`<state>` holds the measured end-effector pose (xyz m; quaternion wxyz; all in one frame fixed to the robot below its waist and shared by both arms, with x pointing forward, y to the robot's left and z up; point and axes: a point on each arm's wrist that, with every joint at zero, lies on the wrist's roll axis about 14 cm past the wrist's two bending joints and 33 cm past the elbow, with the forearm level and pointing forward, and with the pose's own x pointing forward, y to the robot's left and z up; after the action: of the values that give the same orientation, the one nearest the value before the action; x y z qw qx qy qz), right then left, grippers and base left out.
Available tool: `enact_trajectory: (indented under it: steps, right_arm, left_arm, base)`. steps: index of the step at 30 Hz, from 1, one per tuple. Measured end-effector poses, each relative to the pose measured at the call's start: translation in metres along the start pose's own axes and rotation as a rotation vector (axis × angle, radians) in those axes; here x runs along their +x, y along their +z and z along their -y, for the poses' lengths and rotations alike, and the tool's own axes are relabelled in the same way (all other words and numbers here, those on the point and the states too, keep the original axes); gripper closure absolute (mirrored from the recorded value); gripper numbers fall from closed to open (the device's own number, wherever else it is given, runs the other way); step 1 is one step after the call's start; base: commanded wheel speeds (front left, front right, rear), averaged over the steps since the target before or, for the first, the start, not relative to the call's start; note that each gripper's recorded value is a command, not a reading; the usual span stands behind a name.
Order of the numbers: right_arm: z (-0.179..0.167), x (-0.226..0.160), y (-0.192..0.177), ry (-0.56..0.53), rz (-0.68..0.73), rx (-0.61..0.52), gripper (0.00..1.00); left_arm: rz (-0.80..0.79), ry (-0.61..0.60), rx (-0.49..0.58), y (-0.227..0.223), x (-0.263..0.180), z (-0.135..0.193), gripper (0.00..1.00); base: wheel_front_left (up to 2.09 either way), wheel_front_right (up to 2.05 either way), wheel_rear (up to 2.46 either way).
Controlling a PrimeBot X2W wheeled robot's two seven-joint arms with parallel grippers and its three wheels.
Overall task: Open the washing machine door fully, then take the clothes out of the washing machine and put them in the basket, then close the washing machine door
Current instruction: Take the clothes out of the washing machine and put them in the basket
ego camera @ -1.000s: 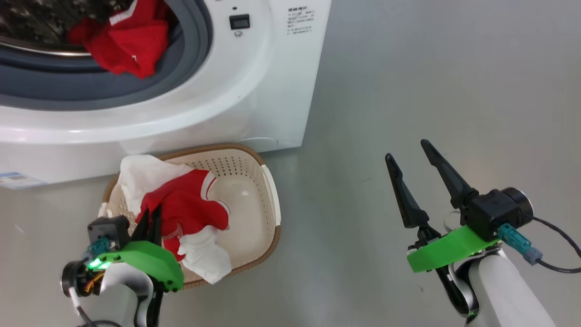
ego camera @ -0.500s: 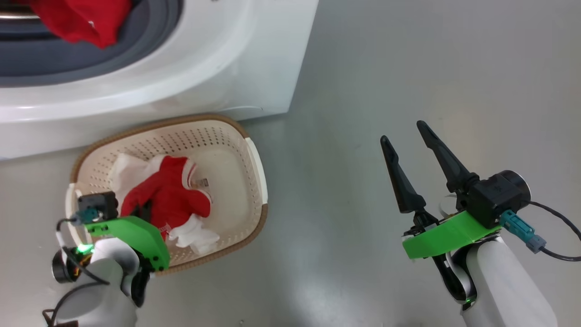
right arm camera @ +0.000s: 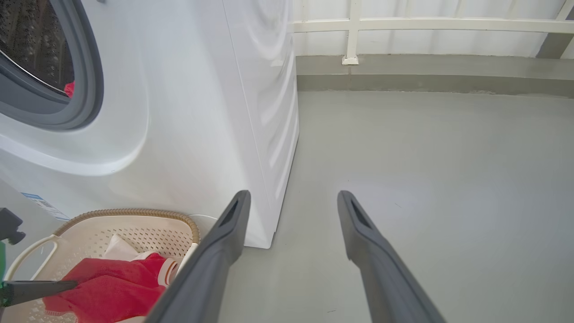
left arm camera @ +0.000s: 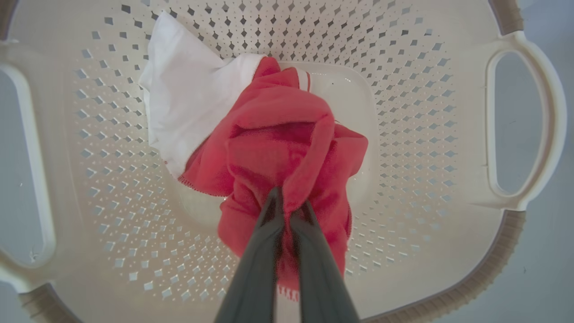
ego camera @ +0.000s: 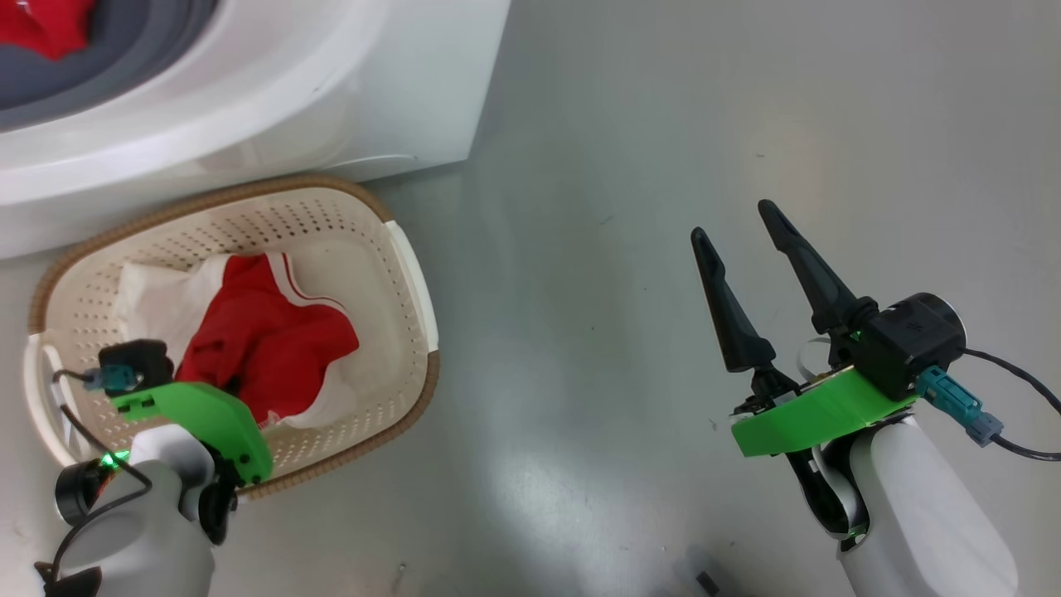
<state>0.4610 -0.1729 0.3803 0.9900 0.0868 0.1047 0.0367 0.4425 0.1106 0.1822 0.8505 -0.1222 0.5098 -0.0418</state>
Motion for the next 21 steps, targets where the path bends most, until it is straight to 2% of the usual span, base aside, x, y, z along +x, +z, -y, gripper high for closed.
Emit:
enact_trajectory:
  steps: [1,2,3,14,21]
  right_arm:
    - [0.001,0.0,-0.001,-0.004,-0.003,-0.001,0.0]
    - [0.003,-0.001,-0.002,-0.007,-0.005,-0.002,0.0]
    - [0.003,-0.001,-0.002,-0.009,-0.007,-0.003,0.0]
    - [-0.004,0.0,0.011,0.009,0.029,-0.002,0.0]
    - [-0.008,-0.001,0.031,0.018,0.079,-0.012,0.0]
  left_arm:
    - [-0.009,-0.004,0.004,-0.001,0.002,0.002,0.69]
    - [-0.009,-0.007,0.006,-0.001,0.003,0.003,0.29]
    - [-0.009,-0.009,0.007,0.0,0.004,0.004,0.0]
    - [0.117,-0.012,0.034,0.025,-0.01,0.006,0.0]
    - [0.249,-0.065,0.031,0.049,-0.032,0.023,0.0]
  base:
    - [0.0,0.0,0.0]
    - [0.0,0.0,0.0]
    - [0.0,0.0,0.0]
    - [0.0,0.0,0.0]
    - [0.0,0.0,0.0]
